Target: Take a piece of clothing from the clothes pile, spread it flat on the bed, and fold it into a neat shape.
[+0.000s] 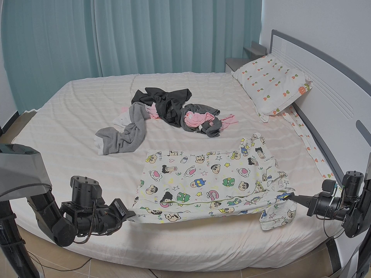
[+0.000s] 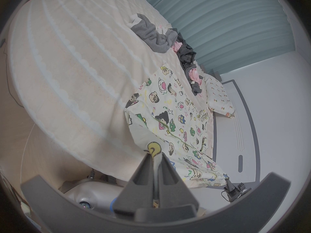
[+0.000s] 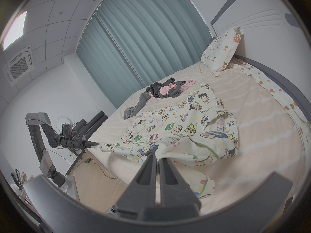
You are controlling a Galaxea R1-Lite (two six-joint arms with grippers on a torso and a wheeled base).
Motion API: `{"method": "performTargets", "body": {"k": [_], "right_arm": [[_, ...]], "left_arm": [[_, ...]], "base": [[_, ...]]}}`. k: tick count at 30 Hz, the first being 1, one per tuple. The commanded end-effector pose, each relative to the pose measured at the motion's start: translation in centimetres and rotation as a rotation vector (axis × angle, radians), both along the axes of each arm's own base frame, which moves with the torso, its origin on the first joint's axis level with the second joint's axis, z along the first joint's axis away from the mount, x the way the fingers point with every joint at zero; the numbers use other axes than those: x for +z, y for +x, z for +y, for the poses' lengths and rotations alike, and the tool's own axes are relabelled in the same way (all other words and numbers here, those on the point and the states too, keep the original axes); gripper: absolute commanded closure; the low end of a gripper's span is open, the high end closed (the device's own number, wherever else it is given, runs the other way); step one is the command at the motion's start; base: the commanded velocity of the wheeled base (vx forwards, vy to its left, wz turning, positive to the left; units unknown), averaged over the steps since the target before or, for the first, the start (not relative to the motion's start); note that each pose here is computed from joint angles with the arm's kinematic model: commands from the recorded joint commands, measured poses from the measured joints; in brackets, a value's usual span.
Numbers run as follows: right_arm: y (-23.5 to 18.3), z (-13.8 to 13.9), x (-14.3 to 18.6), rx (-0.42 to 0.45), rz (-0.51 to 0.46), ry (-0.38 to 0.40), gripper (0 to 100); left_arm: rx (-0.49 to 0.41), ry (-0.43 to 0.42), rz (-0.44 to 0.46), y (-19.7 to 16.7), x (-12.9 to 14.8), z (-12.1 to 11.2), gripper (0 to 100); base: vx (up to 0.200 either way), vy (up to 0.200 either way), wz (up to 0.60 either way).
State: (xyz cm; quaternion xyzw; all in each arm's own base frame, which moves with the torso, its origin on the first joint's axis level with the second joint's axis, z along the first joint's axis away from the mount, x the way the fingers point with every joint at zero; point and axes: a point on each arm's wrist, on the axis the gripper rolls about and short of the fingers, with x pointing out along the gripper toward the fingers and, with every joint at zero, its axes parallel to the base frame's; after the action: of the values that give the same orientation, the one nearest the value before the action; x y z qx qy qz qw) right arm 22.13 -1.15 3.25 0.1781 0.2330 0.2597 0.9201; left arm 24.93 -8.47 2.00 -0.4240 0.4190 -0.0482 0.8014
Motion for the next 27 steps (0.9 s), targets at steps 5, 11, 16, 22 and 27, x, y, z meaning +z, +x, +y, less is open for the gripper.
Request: {"method": "performTargets", "body": {"k": [5, 11, 16, 22, 27], "right_arm": [[-1.2, -0.1, 0.4, 0.003, -0.004, -0.004, 100], [-1.3, -0.2, 0.8, 0.0, -0.019, -0.005, 100], [-1.7, -0.2, 0.9, 0.008, 0.004, -0.011, 100], [-2.1, -0.4, 1.0, 0.031, 0.006, -0.017, 100], [-1.7, -0.3, -0.1, 0.038, 0.052, -0.013, 100]], "left_arm": [[-0.004, -0.003, -0.01, -1.4, 0.9, 0.3, 100], [-0.007, -0.003, -0.01, -2.3, 1.3, 0.6, 100], [-0.013, 0.0, 0.0, -2.7, 1.2, 0.5, 100], [-0.013, 0.002, 0.005, -3.0, 1.2, 0.6, 100], [-0.013, 0.003, 0.009, -3.1, 1.1, 0.7, 100]], "base": [[0.0, 0.0, 0.0], [0.0, 0.0, 0.0], [0.0, 0.0, 0.0], [0.0, 0.0, 0.0], [0.0, 0.0, 0.0]]}}
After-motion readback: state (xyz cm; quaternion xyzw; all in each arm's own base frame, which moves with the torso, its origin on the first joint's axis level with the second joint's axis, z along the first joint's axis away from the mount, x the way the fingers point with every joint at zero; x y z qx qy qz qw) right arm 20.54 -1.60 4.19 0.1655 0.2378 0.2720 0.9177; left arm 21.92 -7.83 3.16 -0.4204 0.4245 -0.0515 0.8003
